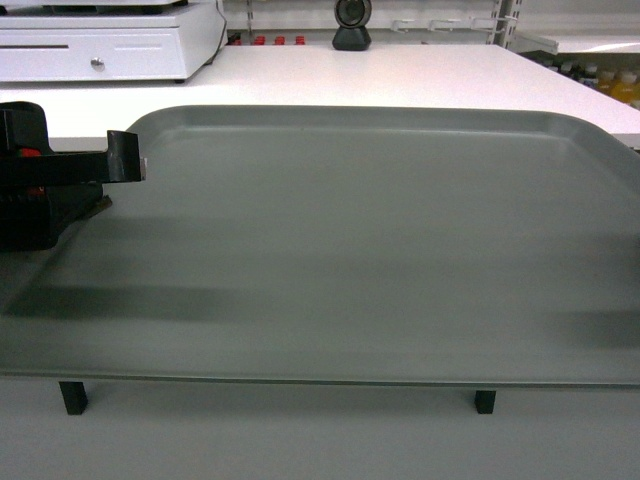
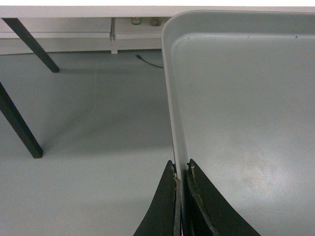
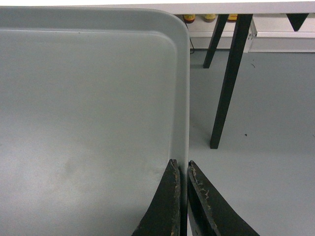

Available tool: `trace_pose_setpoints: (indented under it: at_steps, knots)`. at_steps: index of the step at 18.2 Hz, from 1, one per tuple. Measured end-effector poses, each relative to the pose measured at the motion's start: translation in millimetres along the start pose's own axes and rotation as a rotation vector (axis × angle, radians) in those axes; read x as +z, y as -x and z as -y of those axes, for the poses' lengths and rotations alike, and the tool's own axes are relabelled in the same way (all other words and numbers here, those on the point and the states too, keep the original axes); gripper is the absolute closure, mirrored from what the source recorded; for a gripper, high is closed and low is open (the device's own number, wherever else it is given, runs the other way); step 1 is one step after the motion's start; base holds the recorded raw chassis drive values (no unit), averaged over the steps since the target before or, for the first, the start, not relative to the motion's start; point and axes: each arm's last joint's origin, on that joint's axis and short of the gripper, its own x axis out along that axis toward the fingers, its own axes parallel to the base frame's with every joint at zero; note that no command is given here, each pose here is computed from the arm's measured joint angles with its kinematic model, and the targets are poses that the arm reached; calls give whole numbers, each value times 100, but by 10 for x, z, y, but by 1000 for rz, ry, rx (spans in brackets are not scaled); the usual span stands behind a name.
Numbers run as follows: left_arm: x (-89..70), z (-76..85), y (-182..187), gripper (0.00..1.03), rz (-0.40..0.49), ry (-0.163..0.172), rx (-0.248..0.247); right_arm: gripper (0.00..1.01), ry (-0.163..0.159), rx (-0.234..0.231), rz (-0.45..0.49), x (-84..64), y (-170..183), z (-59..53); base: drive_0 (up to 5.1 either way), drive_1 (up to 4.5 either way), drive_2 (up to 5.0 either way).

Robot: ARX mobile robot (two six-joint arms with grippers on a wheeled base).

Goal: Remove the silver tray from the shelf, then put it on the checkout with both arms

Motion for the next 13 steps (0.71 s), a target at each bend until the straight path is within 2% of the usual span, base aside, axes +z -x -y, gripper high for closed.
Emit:
trace_pose_setpoints:
  at_steps: [13]
  knots:
    - [1,1,-1,100,1,0,-1,99,0,0,0,0,0,0,4,367,-360]
